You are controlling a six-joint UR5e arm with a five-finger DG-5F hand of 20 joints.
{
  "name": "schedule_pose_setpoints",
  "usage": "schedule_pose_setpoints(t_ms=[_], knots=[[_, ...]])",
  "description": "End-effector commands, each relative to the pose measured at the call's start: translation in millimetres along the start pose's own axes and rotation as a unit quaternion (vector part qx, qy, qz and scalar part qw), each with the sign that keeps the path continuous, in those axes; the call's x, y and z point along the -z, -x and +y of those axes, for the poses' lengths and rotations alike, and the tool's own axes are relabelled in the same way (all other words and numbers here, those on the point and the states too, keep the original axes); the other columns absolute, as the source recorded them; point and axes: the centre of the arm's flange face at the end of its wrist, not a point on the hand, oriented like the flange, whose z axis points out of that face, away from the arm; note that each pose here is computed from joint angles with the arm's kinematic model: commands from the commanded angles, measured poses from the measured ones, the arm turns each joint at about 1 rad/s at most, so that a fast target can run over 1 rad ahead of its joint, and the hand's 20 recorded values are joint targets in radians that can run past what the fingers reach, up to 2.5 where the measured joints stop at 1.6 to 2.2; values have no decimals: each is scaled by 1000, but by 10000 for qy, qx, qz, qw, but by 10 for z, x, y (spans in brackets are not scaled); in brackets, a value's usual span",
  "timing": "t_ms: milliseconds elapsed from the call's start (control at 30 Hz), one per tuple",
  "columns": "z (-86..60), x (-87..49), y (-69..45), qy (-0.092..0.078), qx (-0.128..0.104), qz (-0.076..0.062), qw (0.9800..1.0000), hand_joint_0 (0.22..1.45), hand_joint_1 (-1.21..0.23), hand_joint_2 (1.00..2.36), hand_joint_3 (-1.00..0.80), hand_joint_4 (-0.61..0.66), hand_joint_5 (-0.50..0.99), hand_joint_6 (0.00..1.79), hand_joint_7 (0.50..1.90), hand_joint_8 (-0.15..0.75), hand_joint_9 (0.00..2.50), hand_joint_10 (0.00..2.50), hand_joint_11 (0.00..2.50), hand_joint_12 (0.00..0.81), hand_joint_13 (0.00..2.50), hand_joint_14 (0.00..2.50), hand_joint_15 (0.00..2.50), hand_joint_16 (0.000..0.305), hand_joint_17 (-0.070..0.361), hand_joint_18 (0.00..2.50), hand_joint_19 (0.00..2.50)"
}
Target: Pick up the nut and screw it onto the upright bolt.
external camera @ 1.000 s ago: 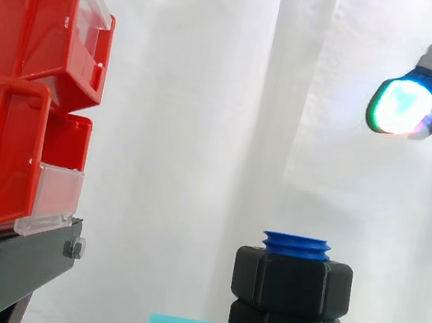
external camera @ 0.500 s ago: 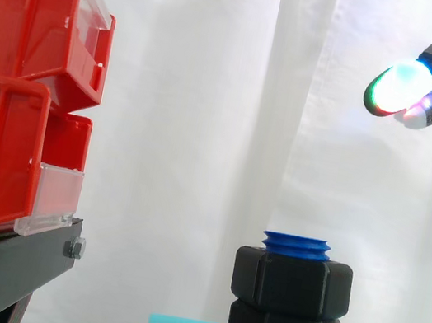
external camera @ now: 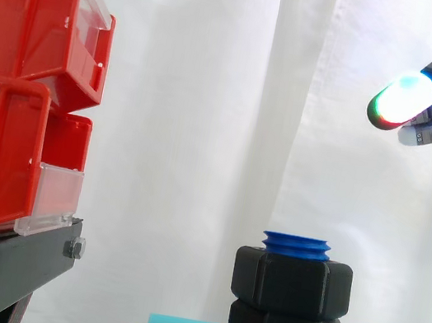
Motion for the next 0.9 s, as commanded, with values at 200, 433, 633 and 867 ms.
schedule_pose_setpoints(t_ms=[200,433,633,867], knots=[[-5,4,-1,-21,5,7,10000,464,-261,1000,-500,17,-228,501,633,179,170,0,0,330,153,0,0,41,92,0,0],[-4,4,-2,-15,5,12,10000,464,-259,1000,-500,20,-227,501,646,180,173,0,0,329,160,0,0,41,92,0,0],[-4,4,-2,-15,13,12,10000,464,-259,1000,-500,21,-227,501,639,179,176,0,0,329,165,0,0,41,93,0,0],[0,7,5,-11,9,7,10000,464,-260,1000,-500,24,-226,501,641,179,181,0,0,330,179,0,0,41,93,0,0]])
